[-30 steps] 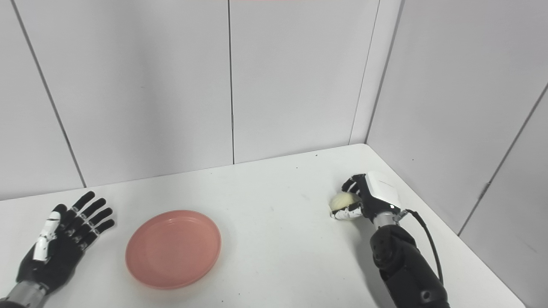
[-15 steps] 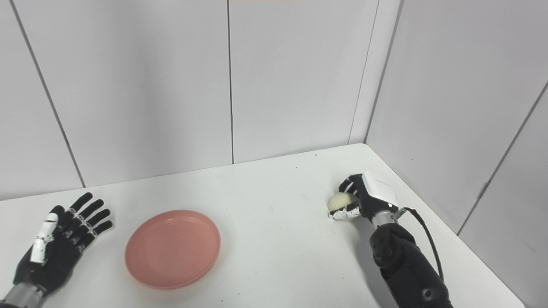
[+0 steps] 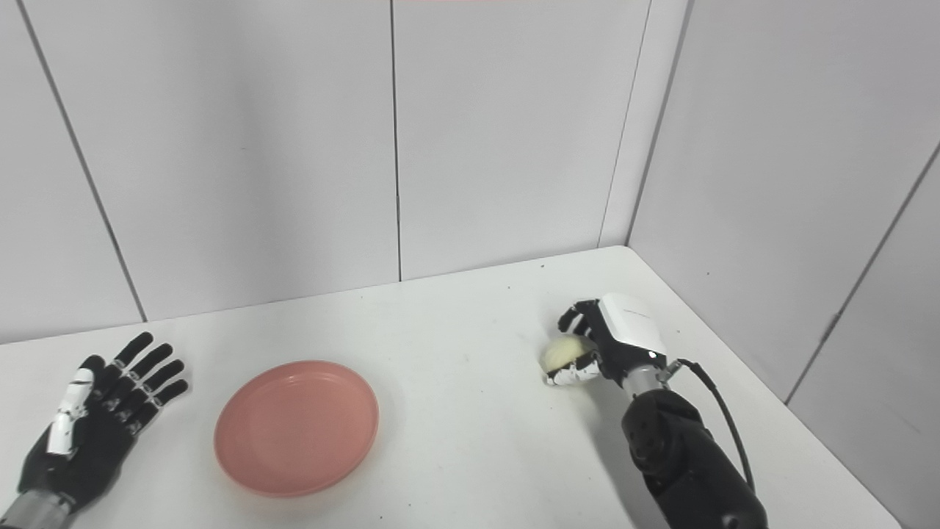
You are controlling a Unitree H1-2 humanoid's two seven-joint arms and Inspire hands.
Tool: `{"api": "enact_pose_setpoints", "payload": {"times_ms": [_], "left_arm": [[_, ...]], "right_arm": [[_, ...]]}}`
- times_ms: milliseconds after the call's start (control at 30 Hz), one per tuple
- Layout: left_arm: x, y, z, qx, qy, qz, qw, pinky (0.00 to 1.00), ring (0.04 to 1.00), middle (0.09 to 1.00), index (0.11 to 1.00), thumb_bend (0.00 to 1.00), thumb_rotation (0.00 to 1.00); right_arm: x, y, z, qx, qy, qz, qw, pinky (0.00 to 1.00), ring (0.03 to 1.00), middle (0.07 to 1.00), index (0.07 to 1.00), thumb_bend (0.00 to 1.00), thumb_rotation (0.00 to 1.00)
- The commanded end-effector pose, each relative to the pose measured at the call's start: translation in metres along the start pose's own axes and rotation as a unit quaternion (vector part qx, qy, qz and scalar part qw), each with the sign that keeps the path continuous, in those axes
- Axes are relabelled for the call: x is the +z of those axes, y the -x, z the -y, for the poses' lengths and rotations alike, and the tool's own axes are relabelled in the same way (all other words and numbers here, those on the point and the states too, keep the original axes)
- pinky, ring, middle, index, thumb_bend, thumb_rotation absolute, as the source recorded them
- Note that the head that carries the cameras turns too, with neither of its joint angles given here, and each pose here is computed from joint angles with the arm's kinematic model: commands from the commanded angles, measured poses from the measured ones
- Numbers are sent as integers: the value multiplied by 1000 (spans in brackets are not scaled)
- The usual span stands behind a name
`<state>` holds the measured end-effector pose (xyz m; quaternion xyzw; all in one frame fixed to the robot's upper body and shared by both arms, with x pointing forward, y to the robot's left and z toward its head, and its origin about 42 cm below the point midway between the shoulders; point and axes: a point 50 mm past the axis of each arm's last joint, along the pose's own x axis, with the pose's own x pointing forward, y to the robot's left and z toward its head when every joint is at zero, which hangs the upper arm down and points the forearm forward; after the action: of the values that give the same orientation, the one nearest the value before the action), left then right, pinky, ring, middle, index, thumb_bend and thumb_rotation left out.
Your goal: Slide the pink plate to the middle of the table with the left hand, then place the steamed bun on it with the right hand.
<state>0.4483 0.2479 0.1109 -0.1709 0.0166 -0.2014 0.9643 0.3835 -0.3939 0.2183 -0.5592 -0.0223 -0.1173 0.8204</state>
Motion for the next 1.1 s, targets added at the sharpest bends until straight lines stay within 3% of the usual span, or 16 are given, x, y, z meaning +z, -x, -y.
{"api": "enact_pose_setpoints", "payload": {"times_ms": [0, 333, 500, 600, 800, 833, 867, 933, 967, 1033, 1067], "left_arm": [[-93, 62, -1, 61, 63, -135, 987, 841, 867, 894, 898, 501, 881], [-96, 50, 38, 58, 55, -135, 988, 877, 894, 915, 917, 473, 964], [-97, 44, 54, 58, 56, -136, 987, 892, 902, 923, 929, 460, 998], [-98, 41, 60, 60, 53, -138, 987, 903, 910, 929, 936, 457, 1000], [-98, 36, 71, 59, 54, -138, 987, 913, 919, 935, 947, 453, 1000], [-98, 36, 72, 60, 53, -138, 987, 909, 914, 930, 945, 453, 1000], [-97, 35, 73, 61, 50, -138, 987, 908, 912, 928, 944, 453, 1000], [-97, 34, 75, 61, 46, -140, 987, 907, 912, 928, 944, 450, 1000], [-97, 34, 76, 62, 45, -141, 987, 909, 913, 929, 944, 450, 1000], [-96, 33, 78, 63, 46, -140, 987, 913, 915, 930, 946, 445, 1000], [-96, 32, 79, 63, 47, -140, 987, 912, 914, 929, 947, 443, 1000]], "right_arm": [[32, -16, 30, -45, 1, 49, 998, 370, 429, 449, 528, 523, 0], [95, -21, 20, -30, -11, 122, 992, 437, 469, 455, 527, 522, 0], [119, -31, 7, -8, -27, 155, 987, 430, 484, 464, 516, 524, 0], [132, -33, 2, -7, -32, 180, 983, 386, 445, 455, 521, 524, 0], [182, -28, -11, 20, -46, 232, 971, 381, 423, 437, 530, 522, 0], [187, -26, -13, 25, -45, 239, 970, 474, 433, 441, 533, 521, 0], [193, -25, -17, 31, -47, 247, 967, 505, 436, 442, 533, 521, 0], [202, -22, -23, 37, -44, 257, 965, 429, 417, 439, 534, 521, 0], [205, -21, -25, 37, -42, 260, 964, 521, 483, 461, 512, 525, 0], [215, -19, -33, 46, -46, 261, 963, 478, 505, 459, 510, 527, 0], [218, -18, -34, 49, -48, 260, 963, 399, 457, 443, 521, 524, 0]]}}
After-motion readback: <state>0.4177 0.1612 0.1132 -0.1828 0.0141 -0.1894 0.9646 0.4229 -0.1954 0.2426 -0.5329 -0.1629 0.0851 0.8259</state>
